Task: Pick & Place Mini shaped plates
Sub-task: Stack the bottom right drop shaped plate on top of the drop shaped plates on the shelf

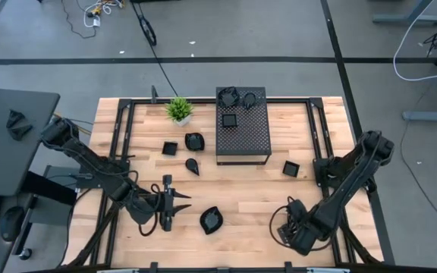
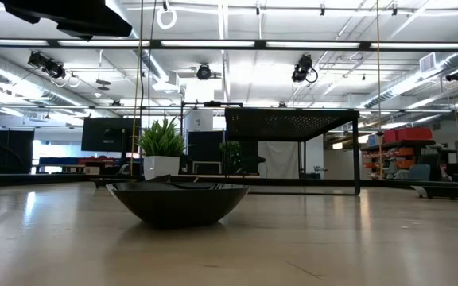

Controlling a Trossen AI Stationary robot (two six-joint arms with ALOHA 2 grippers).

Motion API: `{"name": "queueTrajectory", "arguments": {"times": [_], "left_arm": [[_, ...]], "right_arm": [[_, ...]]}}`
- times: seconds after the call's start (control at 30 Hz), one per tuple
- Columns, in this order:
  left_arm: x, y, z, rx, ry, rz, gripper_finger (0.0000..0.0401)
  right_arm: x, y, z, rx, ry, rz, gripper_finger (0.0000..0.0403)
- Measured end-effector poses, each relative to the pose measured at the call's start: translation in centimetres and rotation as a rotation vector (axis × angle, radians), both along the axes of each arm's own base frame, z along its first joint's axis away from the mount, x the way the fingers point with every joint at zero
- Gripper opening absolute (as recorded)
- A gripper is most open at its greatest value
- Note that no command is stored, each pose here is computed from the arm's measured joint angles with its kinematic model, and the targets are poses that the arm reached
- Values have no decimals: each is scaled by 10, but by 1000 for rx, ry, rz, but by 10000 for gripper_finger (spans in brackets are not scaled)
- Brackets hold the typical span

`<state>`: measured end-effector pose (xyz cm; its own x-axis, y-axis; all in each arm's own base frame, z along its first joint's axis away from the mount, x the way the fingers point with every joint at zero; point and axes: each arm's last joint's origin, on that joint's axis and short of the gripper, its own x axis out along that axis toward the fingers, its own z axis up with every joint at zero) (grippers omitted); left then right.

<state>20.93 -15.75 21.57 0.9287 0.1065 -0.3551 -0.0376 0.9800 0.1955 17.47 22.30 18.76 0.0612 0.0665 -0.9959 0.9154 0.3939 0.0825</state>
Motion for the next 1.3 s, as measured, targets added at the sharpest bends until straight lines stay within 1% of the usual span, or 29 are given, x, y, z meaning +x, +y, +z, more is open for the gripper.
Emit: {"name": "queueTrajectory", "arguments": {"times": [0.13, 0.37, 0.53, 0.73, 0.83, 0.9, 1.07, 1.17, 1.3], "left_arm": [[0, 0, 0, 3, 0, -1, 117], [0, 0, 0, 28, 3, -11, 117], [0, 0, 0, 41, 4, -16, 117], [0, 0, 0, 42, 4, -16, 117], [0, 0, 0, 42, 4, -16, 117], [0, 0, 0, 42, 3, -15, 117], [1, 2, 0, 39, 3, -9, 117], [1, 1, 1, 34, -4, -8, 117], [2, 1, 2, 30, -8, -8, 117]], "right_arm": [[3, 4, -14, -34, 32, -81, 362], [5, 6, -31, -93, 77, -205, 353], [6, 4, -43, -132, 84, -226, 352], [-1, -3, -55, -128, 87, -164, 344], [-6, -5, -52, -120, 96, -107, 336], [-11, -9, -48, -117, 145, -68, 330], [-17, -14, -38, -107, 204, -31, 320], [-17, -14, -37, -98, 196, -2, 318], [-17, -14, -43, -66, 170, 77, 317]]}}
